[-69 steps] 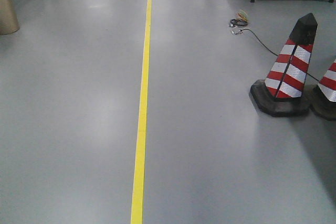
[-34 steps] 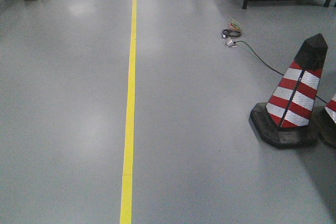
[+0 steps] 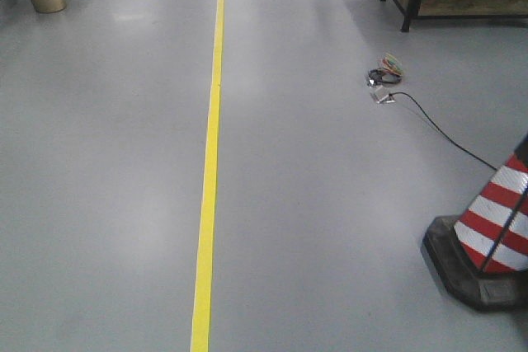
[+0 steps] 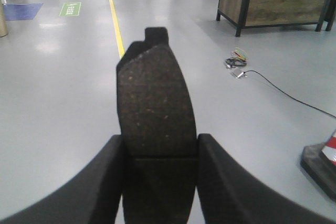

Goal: Move and align brake pads A on conveyor
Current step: 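Drive past the striped cones toward the black conveyor belt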

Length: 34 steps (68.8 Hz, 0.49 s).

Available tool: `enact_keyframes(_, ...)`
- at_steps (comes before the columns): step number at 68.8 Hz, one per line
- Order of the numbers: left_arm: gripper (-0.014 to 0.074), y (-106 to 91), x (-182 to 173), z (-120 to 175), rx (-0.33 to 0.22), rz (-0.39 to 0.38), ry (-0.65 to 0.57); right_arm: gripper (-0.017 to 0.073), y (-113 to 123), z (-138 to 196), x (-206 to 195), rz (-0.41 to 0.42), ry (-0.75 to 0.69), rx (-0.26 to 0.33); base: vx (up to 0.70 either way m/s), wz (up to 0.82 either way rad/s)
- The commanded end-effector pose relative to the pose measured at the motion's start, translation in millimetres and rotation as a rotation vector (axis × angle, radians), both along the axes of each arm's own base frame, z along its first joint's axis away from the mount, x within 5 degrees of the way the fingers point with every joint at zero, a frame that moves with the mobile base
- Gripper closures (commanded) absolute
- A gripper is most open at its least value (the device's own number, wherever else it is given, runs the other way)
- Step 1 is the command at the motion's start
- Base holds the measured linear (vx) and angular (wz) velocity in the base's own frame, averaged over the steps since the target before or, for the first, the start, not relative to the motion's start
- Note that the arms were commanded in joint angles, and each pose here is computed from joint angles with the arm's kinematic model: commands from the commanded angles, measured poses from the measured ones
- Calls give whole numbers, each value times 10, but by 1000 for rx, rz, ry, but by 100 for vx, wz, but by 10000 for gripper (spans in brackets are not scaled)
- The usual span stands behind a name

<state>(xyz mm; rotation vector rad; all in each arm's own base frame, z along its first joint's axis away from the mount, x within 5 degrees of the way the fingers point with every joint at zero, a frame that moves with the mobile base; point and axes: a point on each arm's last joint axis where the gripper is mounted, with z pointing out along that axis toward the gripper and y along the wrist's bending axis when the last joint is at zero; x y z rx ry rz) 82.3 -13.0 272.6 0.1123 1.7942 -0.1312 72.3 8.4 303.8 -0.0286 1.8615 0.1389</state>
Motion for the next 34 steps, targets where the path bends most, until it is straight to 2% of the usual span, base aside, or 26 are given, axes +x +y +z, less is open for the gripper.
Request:
enact_keyframes(1,600,1,19,181,-34,6,-119,566,-1,186,13,0,-122,2,60,2)
enact_keyframes(22,600,1,19,181,-34,6,-119,566,-1,186,13,0,-122,2,55,-8)
enact_keyframes(34,600,1,19,181,-34,6,-119,566,-1,186,13,0,-122,2,46,-39)
